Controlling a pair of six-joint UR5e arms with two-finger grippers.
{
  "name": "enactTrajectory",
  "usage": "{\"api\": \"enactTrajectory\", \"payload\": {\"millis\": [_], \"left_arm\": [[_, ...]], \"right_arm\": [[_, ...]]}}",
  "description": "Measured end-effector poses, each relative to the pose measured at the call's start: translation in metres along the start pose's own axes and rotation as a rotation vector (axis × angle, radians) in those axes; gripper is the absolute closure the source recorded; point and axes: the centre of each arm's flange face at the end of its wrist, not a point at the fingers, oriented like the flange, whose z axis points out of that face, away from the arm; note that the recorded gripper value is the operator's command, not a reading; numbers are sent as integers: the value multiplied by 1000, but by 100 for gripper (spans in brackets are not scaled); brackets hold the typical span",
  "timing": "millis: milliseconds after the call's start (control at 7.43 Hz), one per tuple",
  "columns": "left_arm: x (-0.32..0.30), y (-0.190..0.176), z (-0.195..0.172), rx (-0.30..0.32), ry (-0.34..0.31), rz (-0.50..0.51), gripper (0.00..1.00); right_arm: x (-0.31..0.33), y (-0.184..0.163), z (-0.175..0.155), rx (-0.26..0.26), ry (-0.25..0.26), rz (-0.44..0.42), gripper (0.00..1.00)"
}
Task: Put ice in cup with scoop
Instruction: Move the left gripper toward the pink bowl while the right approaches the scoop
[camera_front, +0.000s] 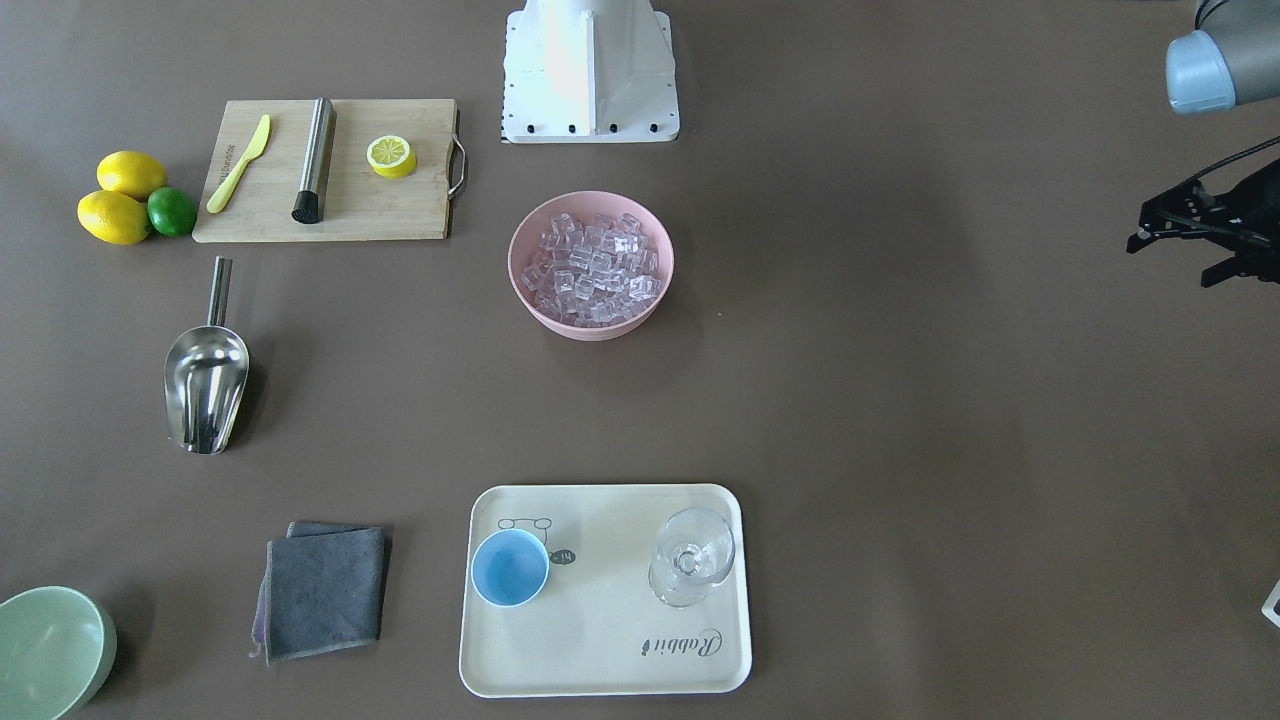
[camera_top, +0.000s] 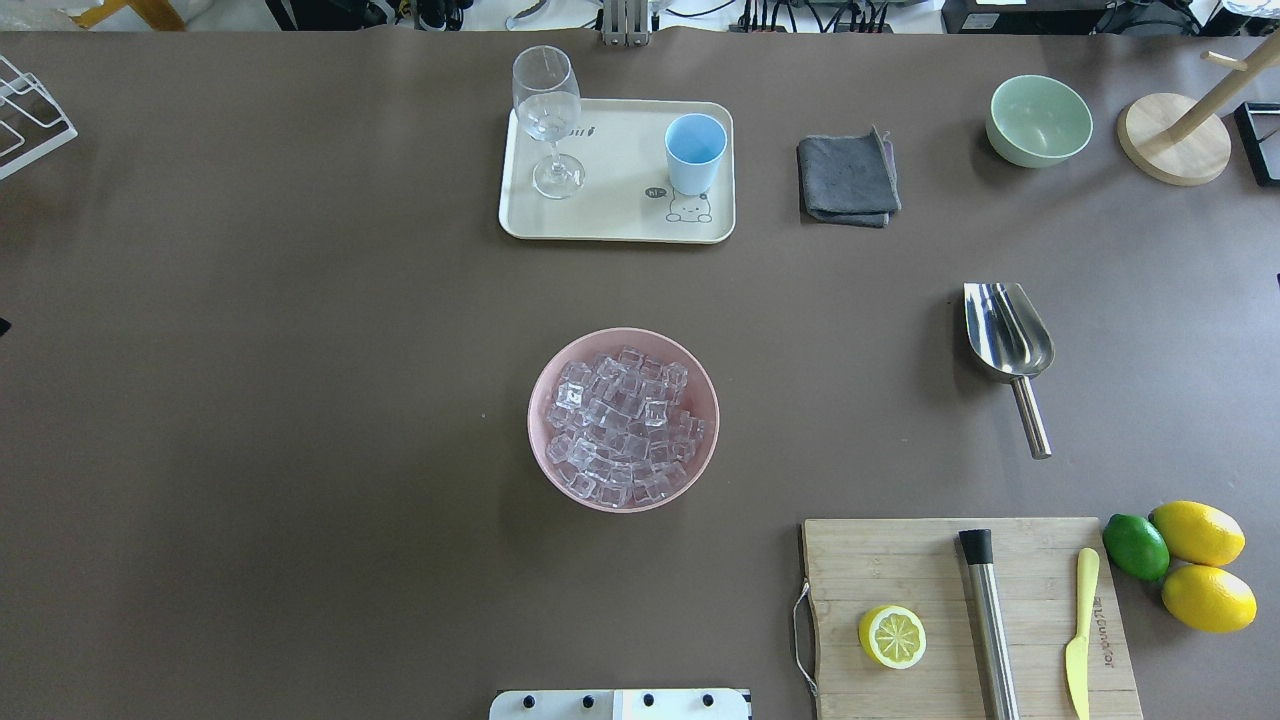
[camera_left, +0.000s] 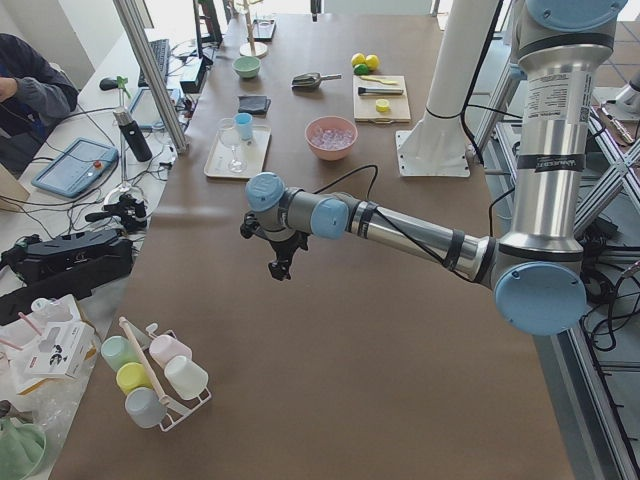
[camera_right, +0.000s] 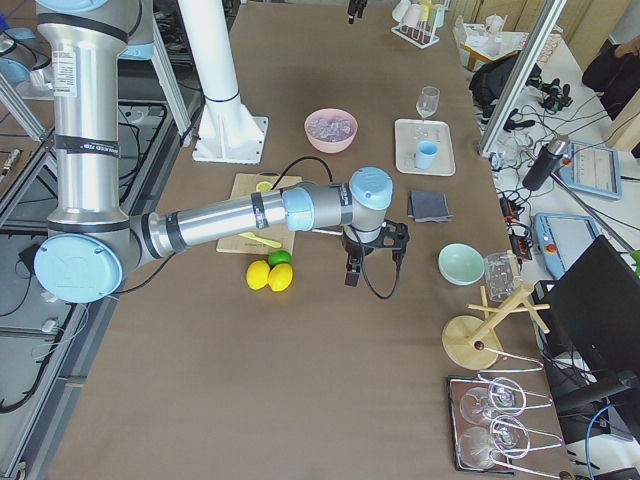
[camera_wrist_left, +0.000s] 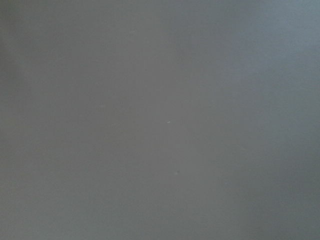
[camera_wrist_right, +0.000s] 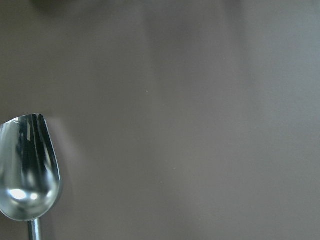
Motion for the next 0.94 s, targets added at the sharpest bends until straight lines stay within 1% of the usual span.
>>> {"api": "enactTrajectory", "payload": {"millis": [135, 404, 538, 673, 807, 942], "left_arm": [[42, -27, 9, -7, 18, 94, 2], [136, -71, 31, -19, 63, 288, 2], [177, -79, 46, -9, 95, 392, 2], [210, -79, 67, 18, 135, 510, 2], [237, -77, 89, 47, 175, 614, 2], [256, -75, 102, 64, 206, 681, 2]], "right_arm": [[-28, 1, 13, 11, -17, 2, 0], [-84, 15, 49, 0, -66, -6, 0], [-112, 28, 66, -11, -94, -22, 0], [-140, 47, 83, -19, -113, -57, 0], [-163, 69, 99, -22, -104, -95, 0], [-176, 88, 115, -20, -78, -130, 0]]}}
